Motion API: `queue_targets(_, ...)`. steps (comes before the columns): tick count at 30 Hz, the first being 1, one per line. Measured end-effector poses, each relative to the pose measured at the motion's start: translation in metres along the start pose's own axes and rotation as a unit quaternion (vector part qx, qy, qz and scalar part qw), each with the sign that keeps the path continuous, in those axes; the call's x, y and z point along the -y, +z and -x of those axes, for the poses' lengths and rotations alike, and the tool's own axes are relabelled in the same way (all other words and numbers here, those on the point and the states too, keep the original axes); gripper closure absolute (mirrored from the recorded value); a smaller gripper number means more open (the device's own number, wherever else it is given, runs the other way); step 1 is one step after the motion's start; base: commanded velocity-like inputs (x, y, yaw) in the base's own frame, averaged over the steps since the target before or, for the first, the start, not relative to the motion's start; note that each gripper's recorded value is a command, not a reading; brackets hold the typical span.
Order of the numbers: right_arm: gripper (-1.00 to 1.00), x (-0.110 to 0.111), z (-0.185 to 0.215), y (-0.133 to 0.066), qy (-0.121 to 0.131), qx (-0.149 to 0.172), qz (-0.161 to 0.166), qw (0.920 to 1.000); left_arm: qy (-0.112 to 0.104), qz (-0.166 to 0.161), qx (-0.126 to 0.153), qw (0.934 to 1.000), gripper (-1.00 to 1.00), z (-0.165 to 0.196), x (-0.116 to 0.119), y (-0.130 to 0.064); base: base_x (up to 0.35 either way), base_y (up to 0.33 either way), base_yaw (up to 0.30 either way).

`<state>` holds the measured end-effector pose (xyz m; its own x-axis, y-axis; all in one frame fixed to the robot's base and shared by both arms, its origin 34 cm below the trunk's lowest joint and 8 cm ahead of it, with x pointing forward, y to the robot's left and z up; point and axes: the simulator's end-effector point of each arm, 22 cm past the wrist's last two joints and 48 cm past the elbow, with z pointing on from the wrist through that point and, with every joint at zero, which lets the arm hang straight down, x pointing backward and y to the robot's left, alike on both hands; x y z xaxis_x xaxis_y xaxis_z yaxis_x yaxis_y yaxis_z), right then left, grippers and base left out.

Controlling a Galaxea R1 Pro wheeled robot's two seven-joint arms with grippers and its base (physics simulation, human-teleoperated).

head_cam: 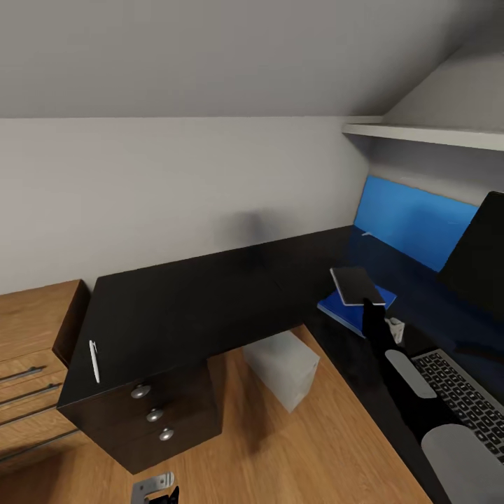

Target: In the bedroom, organize the workspace by keeping the computer under the desk, ensuring the monitor is on the desk, placing the keyboard on the desk next to the monitor, placing the mouse on the desk next to the keyboard, moving the folder from the swivel chair onto the desk next to the mouse, stacking the notebook on top of the folder with the pen on top of the notebook, and positioning the swivel chair next to the desk.

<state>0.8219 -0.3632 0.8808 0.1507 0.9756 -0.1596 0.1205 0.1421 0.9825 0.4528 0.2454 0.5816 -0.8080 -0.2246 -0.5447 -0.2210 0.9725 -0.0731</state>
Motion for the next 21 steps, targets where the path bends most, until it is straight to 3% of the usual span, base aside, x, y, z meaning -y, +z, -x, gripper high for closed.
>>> queue_targets(8, 1.0, 0.0, 0.001, 0.0, 0.001, 0.001, -0.001, 1.0, 0.0, 0.0, 0.0, 1.0, -1.0, 0.0, 0.0, 0.0, 0.135, -0.025, 0.0)
queue_targets(21, 1.0, 0.017, 0.004, 0.0, -0.001, 0.006, -0.037, 0.9993, 0.001, 0.004, -0.005, 1.0, -1.0, -0.005, -0.003, 0.001, 0.008, -0.002, 0.0)
